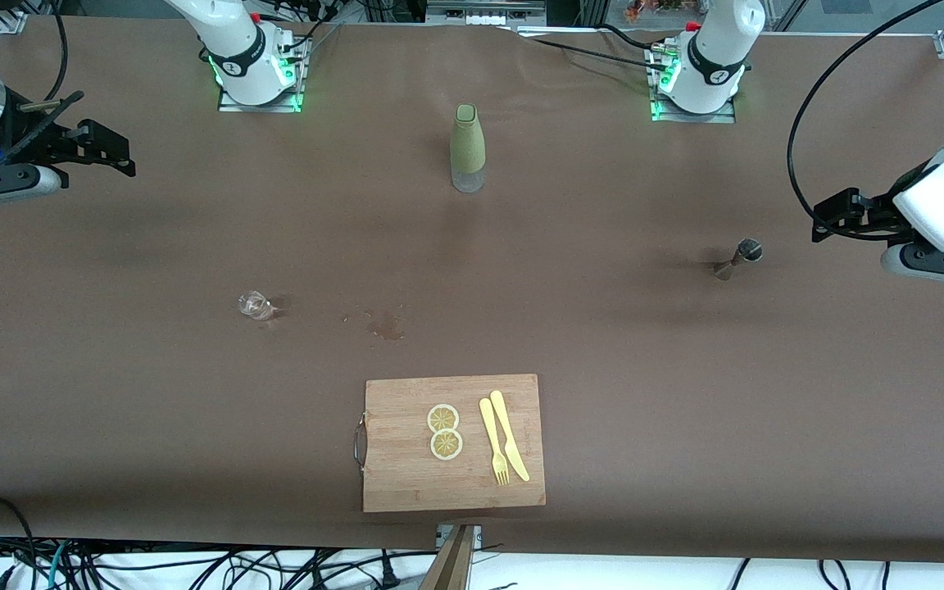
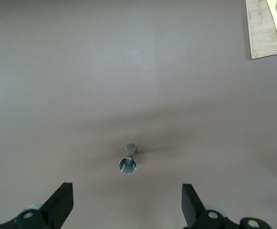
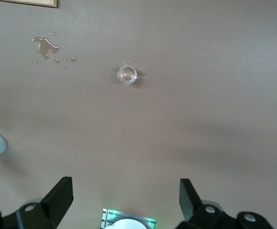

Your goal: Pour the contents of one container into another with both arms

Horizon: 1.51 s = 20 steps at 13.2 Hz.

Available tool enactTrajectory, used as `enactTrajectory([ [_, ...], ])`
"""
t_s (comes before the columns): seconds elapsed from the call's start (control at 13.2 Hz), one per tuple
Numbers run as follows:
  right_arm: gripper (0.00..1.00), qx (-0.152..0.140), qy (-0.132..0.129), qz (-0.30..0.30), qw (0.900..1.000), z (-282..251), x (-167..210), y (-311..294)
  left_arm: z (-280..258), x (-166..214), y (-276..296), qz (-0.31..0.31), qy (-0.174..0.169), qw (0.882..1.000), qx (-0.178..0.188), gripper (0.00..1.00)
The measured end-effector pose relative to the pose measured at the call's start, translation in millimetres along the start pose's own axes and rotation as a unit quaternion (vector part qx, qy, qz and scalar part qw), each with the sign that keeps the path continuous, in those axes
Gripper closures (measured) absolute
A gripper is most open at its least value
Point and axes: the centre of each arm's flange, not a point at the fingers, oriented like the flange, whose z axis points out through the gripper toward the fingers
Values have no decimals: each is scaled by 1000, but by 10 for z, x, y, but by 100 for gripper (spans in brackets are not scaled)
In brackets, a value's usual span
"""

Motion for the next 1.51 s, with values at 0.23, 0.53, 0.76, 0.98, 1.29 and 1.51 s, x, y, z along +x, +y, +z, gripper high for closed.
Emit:
enactTrajectory([
  [0.23,1,0,0,0,1000,0,0,0,0,0,0,0,0,1000,0,0],
  [0.53,1,0,0,0,1000,1,1,1,1,1,0,0,0,1000,0,0],
  [0.76,1,0,0,0,1000,3,2,1,5,3,0,0,0,1000,0,0],
  [0.98,1,0,-2,0,1000,20,13,3,6,3,-3,0,-1,1000,0,0],
  [1.29,1,-1,-1,-3,1000,33,42,-27,6,2,-14,-1,-1,1000,0,0],
  [1.51,1,-3,0,-4,1000,31,57,-27,6,2,-16,-1,-1,1000,0,0],
])
